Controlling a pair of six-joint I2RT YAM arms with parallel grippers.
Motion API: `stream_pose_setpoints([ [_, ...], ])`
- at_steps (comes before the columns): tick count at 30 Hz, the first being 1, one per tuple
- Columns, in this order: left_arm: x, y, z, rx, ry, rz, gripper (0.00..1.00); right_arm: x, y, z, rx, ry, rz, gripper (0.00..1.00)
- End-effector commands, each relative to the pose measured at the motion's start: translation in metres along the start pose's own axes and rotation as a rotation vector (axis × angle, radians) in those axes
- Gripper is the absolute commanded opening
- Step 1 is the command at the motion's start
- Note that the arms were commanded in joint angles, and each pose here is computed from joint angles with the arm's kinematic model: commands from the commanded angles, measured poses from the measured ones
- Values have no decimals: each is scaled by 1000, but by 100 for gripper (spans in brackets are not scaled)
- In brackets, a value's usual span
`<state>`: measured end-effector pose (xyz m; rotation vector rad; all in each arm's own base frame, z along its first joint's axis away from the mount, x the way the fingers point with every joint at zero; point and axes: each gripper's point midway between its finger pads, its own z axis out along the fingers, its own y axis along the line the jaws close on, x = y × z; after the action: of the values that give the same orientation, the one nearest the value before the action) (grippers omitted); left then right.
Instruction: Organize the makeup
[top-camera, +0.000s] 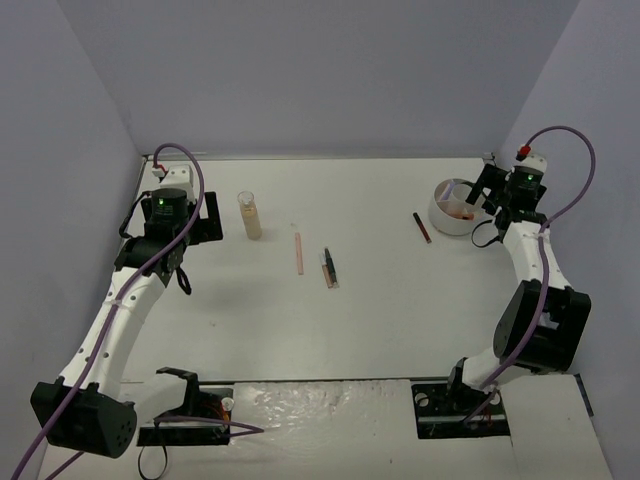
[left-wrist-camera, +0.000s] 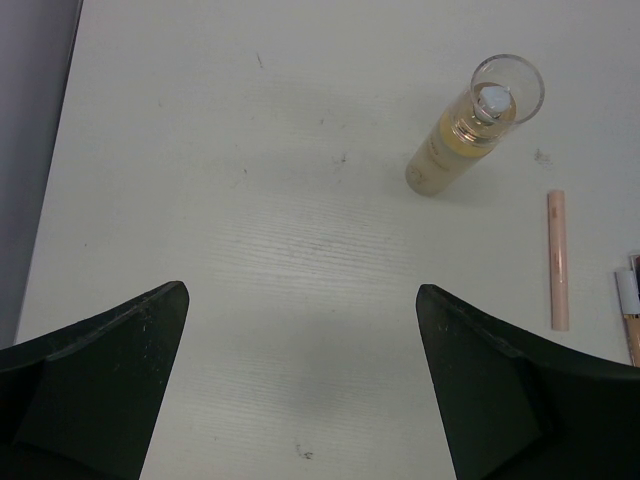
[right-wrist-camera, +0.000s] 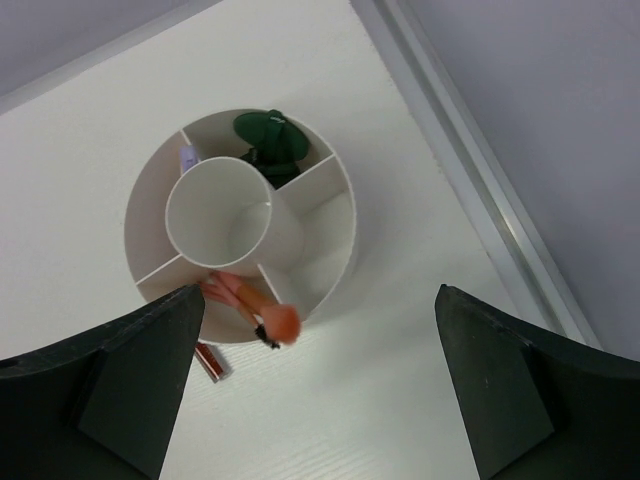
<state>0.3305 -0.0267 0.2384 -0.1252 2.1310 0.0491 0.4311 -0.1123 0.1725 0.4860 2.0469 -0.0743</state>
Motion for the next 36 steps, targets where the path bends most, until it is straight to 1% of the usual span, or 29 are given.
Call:
stream_pose_setpoints([
  [1,-25,-1,-7,9,-83,-36,97,-27,-10,7,43,-67,39,98],
  [4,-25,0,-6,7,-82,-36,97,-17,-13,15,51,-40,38,98],
  [9,-26,-1,-7,9,-84,-37,97,-17,11,7,-57,-43,8,96],
  [14,-26,0,-7,7,-85,-35,97,-21,70,-22,-169,-90,-135,92],
  [17,-26,0,-7,7,-86,-36,97,-11,103,-37,-250,-76,-200,88],
  [19,-27,0,-8,8,-87,-34,97,2,125,-43,-292,-40,-254,83],
  [21,-27,0,-8,5,-87,-33,97,16,130,-41,-283,4,-308,81],
  [23,-26,1,-7,4,-87,-34,97,24,140,-41,-294,20,-391,78],
  [26,-26,1,-6,3,-85,-31,97,35,152,-35,-318,57,-464,73],
  [29,-25,0,-5,3,-77,-29,97,45,154,-26,-323,140,-512,70],
  [30,-24,0,-5,3,-73,-26,97,58,151,-18,-316,194,-537,68],
  [31,-24,1,-5,1,-73,-26,97,62,152,-14,-323,218,-551,67],
  [36,-23,2,-3,-5,-72,-21,97,70,164,8,-346,275,-569,63],
])
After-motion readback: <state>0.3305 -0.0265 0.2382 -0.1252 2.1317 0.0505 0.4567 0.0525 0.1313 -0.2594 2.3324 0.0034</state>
